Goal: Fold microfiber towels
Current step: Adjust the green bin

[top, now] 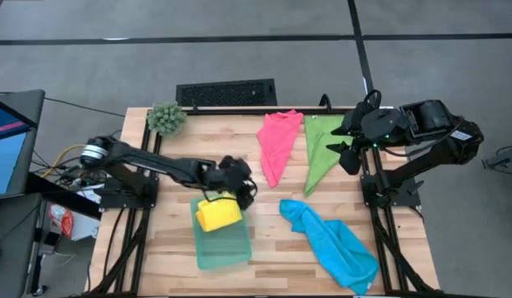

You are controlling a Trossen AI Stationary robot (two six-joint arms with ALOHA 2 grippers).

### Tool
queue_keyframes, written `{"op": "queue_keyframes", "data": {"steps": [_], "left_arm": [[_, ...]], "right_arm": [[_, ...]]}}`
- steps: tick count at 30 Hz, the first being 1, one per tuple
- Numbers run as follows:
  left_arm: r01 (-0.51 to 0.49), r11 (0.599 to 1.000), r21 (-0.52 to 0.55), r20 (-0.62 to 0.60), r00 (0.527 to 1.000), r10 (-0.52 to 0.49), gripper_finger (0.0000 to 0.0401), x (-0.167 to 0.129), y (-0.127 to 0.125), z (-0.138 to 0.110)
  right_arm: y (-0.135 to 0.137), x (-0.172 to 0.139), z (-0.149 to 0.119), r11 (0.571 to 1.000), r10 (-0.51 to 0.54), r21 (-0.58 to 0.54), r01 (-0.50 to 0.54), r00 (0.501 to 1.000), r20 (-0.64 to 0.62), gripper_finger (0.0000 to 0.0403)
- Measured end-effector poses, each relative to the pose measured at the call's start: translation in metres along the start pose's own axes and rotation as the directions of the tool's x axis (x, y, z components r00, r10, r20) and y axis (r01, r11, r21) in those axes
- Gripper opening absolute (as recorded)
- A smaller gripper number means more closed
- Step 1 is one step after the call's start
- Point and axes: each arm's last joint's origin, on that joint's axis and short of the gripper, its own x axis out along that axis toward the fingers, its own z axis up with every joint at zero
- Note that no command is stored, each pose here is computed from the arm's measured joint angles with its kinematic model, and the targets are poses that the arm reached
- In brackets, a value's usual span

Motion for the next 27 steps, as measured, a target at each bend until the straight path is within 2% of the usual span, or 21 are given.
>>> {"op": "queue_keyframes", "data": {"steps": [4, 6, 10, 14, 18, 23, 27], "left_arm": [[0.052, 0.997, 0.057, -0.182, 0.982, -0.041, 0.013, 0.029, -0.008, -0.016], [0.046, 0.995, 0.084, -0.27, 0.963, -0.021, 0.012, 0.042, -0.009, -0.029], [0.03, 0.996, 0.088, -0.36, 0.933, 0.003, 0.0104, 0.05, -0.009, -0.04], [-0.013, 0.993, 0.12, -0.429, 0.901, 0.064, 0.0089, 0.044, -0.004, -0.047], [-0.089, 0.981, 0.171, -0.512, 0.843, 0.165, 0.0078, 0.028, 0.006, -0.055], [-0.193, 0.947, 0.256, -0.519, 0.799, 0.304, 0.0073, 0.005, 0.013, -0.057], [-0.22, 0.934, 0.282, -0.54, 0.768, 0.344, 0.0073, -0.008, 0.018, -0.058]], "right_arm": [[0.0, 0.0, 0.0, 1.0, 0.0, 0.002, 0.0, 1.0, 0.001, 0.024], [0.0, 0.0, 0.0, 1.0, 0.001, 0.002, -0.001, 1.0, 0.002, 0.024], [0.003, 0.004, 0.002, 1.0, -0.002, 0.001, 0.002, 1.0, -0.002, 0.024], [0.007, 0.013, 0.006, 1.0, -0.009, -0.006, 0.009, 1.0, -0.02, 0.024], [0.016, 0.03, 0.012, 1.0, -0.019, -0.018, 0.018, 0.998, -0.052, 0.024], [0.029, 0.058, 0.017, 0.998, -0.048, -0.048, 0.042, 0.991, -0.123, 0.024], [0.041, 0.088, 0.02, 0.994, -0.081, -0.082, 0.066, 0.977, -0.198, 0.024]]}}
